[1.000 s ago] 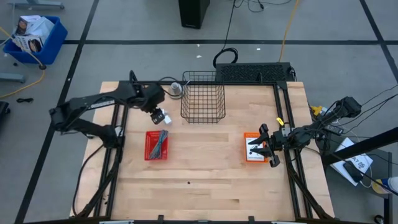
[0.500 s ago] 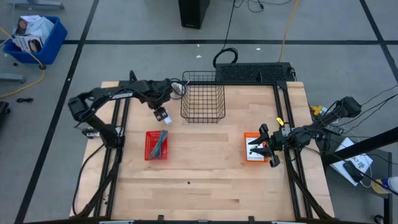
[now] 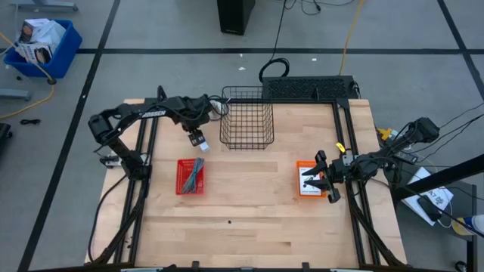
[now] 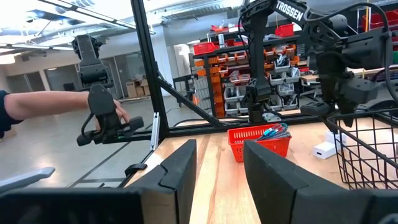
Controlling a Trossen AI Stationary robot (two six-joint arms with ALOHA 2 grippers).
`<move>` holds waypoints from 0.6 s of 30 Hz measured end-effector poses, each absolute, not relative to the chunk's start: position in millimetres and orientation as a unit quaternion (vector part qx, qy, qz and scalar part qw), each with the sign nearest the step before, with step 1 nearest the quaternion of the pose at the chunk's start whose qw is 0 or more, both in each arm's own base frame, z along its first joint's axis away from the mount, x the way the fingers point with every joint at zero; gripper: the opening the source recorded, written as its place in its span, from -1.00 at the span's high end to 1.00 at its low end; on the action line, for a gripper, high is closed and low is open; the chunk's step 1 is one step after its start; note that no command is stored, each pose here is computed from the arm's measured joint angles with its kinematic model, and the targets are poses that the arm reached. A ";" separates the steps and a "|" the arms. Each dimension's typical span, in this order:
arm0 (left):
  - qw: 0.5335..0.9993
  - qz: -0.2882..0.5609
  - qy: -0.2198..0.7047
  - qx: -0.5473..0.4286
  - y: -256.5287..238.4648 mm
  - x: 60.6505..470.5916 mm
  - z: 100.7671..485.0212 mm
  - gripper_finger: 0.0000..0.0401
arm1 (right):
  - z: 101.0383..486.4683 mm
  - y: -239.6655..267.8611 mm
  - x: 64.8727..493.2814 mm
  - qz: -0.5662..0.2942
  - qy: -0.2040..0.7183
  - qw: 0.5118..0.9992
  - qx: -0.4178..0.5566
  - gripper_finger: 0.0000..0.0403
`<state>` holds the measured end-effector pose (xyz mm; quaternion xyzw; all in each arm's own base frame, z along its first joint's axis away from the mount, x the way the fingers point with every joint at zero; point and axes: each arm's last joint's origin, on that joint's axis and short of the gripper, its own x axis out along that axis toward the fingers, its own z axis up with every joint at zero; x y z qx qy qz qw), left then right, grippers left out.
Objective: Pick and place items into bin
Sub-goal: Put the top white charger adapter into the black wire basket
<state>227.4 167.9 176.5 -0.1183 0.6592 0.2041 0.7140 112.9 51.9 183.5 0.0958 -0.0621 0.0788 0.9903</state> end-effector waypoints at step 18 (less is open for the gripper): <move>0.699 0.184 0.681 -0.115 149.2 216.6 193.1 -0.14 | 183.5 52.0 112.9 0.079 -0.062 0.990 0.096 0.38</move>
